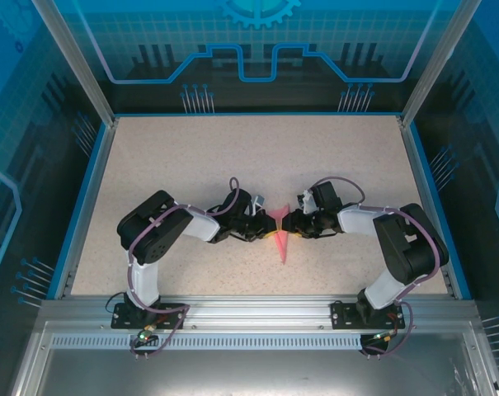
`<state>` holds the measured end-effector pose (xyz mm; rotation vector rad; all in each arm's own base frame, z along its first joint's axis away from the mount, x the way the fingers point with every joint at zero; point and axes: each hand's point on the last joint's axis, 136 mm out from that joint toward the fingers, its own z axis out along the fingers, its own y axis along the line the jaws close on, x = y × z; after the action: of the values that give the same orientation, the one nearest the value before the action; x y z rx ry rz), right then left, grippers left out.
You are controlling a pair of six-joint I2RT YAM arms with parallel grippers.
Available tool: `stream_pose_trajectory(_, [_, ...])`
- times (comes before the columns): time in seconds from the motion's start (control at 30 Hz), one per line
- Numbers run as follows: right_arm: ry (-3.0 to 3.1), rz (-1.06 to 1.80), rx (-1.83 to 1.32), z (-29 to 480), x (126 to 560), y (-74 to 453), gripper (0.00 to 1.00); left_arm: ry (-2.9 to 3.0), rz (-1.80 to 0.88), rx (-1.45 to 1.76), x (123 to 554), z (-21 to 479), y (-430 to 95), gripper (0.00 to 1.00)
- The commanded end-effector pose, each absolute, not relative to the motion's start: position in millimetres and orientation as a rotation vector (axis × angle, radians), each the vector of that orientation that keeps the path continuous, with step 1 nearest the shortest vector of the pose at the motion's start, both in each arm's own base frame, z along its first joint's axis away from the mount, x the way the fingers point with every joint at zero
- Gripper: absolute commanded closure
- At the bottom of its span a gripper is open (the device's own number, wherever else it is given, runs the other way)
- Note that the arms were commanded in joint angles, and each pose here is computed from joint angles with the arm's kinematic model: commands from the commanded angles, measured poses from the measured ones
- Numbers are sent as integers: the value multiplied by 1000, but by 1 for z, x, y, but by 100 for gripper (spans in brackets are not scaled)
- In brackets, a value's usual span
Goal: Fold a paper plane with a square sheet of paper (fold left side to right side)
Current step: Fold the wing for the fifth time at the center of the table.
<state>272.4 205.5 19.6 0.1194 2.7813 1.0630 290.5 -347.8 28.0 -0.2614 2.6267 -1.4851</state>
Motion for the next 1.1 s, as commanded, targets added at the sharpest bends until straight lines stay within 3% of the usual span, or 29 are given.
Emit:
stream_pose_trajectory(0.0, [2815, 1014, 83, 8, 262, 201, 60, 2614, -1464, -227, 298, 31, -347, 96])
stream_pose_trajectory(0.37, [2680, 1090, 75, 51, 284, 197, 42, 2605, -1403, -169, 303, 34, -335, 100])
stream_pose_trajectory(1.07, [2709, 1162, 67, 38, 297, 219, 42, 2608, -1400, -147, 305, 36, -336, 100])
